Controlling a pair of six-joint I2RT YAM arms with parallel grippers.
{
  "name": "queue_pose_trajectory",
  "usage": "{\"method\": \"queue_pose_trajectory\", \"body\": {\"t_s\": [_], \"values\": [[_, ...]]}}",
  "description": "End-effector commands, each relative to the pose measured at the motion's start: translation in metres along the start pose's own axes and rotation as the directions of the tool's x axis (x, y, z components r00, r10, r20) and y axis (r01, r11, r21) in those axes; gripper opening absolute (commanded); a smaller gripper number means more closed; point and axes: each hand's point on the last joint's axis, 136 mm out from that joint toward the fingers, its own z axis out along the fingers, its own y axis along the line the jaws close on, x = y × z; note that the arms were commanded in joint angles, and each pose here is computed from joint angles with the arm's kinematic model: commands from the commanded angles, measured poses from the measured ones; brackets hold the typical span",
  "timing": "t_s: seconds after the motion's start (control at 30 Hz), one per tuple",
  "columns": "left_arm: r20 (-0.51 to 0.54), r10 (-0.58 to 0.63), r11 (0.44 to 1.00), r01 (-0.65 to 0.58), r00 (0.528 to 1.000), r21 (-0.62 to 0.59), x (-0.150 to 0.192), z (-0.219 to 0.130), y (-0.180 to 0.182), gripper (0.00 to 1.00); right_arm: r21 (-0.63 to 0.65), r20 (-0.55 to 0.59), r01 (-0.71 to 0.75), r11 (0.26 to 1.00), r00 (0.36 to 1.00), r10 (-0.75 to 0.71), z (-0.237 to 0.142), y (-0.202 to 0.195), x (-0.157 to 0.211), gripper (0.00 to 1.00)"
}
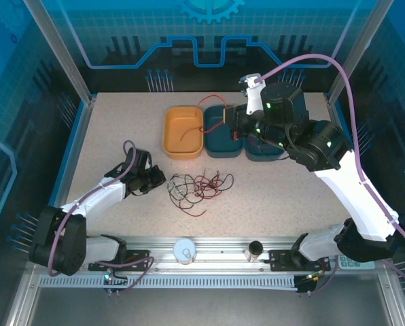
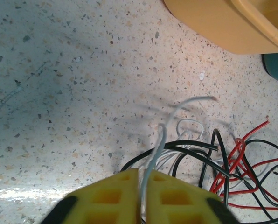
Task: Untangle the cables
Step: Place the cable in the container.
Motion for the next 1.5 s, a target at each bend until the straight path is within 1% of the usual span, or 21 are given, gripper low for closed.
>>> {"method": "queue_pose_trajectory", "body": {"t_s": [0.0, 0.17, 0.27, 0.37, 0.43, 0.5, 0.53, 0.7, 0.8, 0.93, 1.13, 1.37, 1.47], "values": [[0.007, 0.019, 0.999, -0.019, 1.0, 0.044, -0.006, -0.011, -0.013, 0.2, 0.064, 0.001, 0.03, 0.998, 1.0, -0.031, 0.001, -0.012, -0.001, 0.0], [0.017, 0.017, 0.997, -0.018, 1.0, 0.073, -0.008, -0.019, -0.021, 0.33, 0.149, -0.002, 0.03, 0.988, 1.0, -0.03, 0.007, -0.034, -0.001, 0.0], [0.023, 0.017, 0.996, -0.019, 1.0, 0.083, -0.01, -0.024, -0.025, 0.44, 0.19, 0.009, 0.005, 0.982, 1.0, -0.007, 0.008, -0.052, -0.006, 0.0], [0.046, 0.019, 0.994, -0.024, 0.999, 0.102, -0.015, -0.033, -0.032, 0.62, 0.232, 0.028, -0.043, 0.972, 0.999, 0.038, 0.008, -0.075, -0.012, 0.0], [0.069, 0.025, 0.993, -0.033, 0.997, 0.112, -0.019, -0.04, -0.037, 0.77, 0.258, 0.045, -0.071, 0.964, 0.997, 0.062, 0.009, -0.091, -0.017, 0.0], [0.082, 0.028, 0.993, -0.037, 0.996, 0.113, -0.022, -0.045, -0.04, 0.9, 0.291, 0.063, -0.094, 0.952, 0.995, 0.079, 0.008, -0.106, -0.021, 0.0], [0.089, 0.033, 0.992, -0.043, 0.996, 0.116, -0.024, -0.048, -0.042, 0.98, 0.307, 0.072, -0.101, 0.946, 0.994, 0.083, 0.007, -0.114, -0.023, 0.0], [0.109, 0.042, 0.993, -0.053, 0.993, 0.102, -0.026, -0.057, -0.041, 0.99, 0.381, 0.11, -0.135, 0.915, 0.989, 0.1, 0.008, -0.15, -0.031, 0.0], [0.129, 0.042, 0.994, -0.054, 0.991, 0.091, -0.027, -0.061, -0.038, 0.99, 0.423, 0.109, -0.144, 0.895, 0.988, 0.107, 0.014, -0.17, -0.03, 0.0], [0.156, 0.049, 0.994, -0.063, 0.987, 0.084, -0.029, -0.069, -0.037, 0.99, 0.497, 0.076, -0.125, 0.859, 0.992, 0.1, 0.031, -0.2, -0.023, 0.0], [0.193, 0.061, 0.995, -0.075, 0.979, 0.062, -0.032, -0.077, -0.033, 0.99, 0.555, 0.019, -0.117, 0.824, 0.992, 0.128, 0.064, -0.239, -0.016, 0.0], [0.204, 0.067, 0.995, -0.08, 0.977, 0.059, -0.034, -0.079, -0.035, 0.99, 0.58, -0.043, -0.091, 0.809, 0.989, 0.142, 0.102, -0.267, -0.01, 0.0], [0.204, 0.068, 0.995, -0.081, 0.977, 0.056, -0.034, -0.08, -0.034, 0.99, 0.603, -0.08, -0.076, 0.794, 0.985, 0.155, 0.117, -0.28, -0.001, 0.0]]}}
